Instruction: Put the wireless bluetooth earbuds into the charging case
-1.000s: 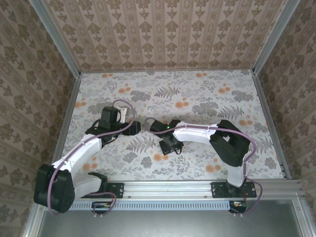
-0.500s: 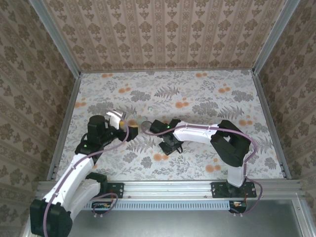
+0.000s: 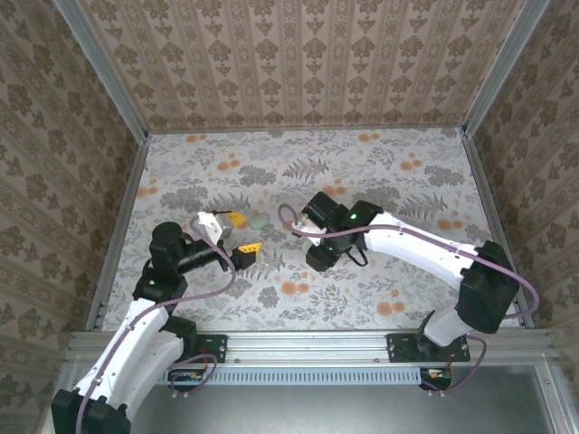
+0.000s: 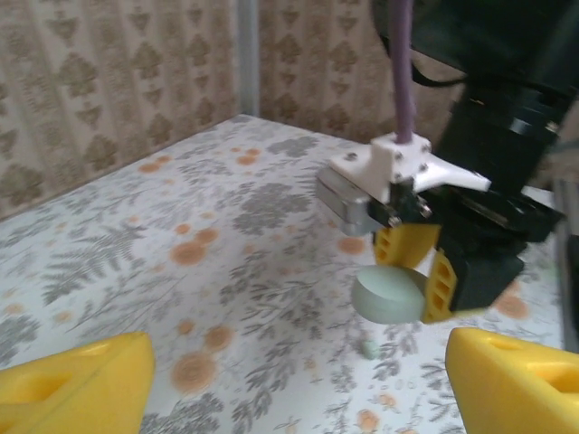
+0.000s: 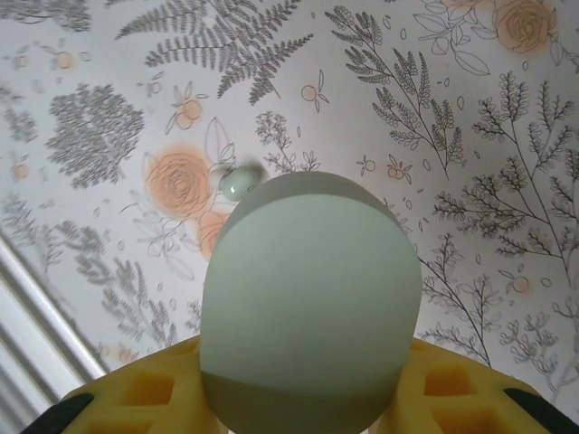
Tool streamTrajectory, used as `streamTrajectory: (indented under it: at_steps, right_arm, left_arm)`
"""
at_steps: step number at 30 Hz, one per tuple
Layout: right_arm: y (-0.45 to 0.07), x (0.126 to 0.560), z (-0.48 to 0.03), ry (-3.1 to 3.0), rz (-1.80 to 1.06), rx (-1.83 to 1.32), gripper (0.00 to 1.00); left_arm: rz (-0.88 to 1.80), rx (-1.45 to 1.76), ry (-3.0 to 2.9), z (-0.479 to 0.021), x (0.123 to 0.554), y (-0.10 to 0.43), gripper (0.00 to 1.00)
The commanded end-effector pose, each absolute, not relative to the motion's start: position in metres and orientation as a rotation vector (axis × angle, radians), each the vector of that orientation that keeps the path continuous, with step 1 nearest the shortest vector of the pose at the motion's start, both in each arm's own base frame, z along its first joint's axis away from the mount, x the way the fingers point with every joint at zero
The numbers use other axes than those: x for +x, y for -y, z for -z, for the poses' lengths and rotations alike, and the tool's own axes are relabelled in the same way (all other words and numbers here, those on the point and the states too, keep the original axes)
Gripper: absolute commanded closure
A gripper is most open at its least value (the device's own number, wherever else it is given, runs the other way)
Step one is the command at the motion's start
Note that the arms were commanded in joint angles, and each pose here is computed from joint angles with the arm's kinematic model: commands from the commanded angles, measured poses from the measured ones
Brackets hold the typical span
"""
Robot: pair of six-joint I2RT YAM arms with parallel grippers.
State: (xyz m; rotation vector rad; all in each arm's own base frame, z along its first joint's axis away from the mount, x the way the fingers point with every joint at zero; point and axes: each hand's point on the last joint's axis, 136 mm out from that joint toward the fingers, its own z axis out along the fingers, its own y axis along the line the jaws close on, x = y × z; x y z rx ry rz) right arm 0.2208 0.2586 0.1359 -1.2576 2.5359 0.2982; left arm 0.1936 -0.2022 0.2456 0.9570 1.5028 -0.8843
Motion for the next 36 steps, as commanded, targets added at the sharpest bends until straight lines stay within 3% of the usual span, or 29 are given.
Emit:
streamTrajectory:
  at_steps: [1, 15, 31, 36]
  right_arm:
    - [-0.253, 0.201, -0.155, -2.469, -0.357, -1.436, 0.83]
    - [-0.277, 0.184, -0.21, -2.266, -0.577, -1.586, 0.8]
    - [-0.286, 0.175, -0.222, -2.131, -0.666, -1.631, 0.8]
    - [-0.286, 0.178, -0.222, -2.124, -0.648, -1.628, 0.8]
  left_arm:
    - [0.966, 1.131, -1.375, -0.271, 0.17, 0.217, 0.16]
    - [1.205, 1.396, -1.351, -0.262, 0.147, 0.269, 0.21]
    - [1.356, 1.462, -1.36, -0.253, 0.151, 0.301, 0.27]
    - [1.392, 1.483, -1.366, -0.252, 0.149, 0.304, 0.33]
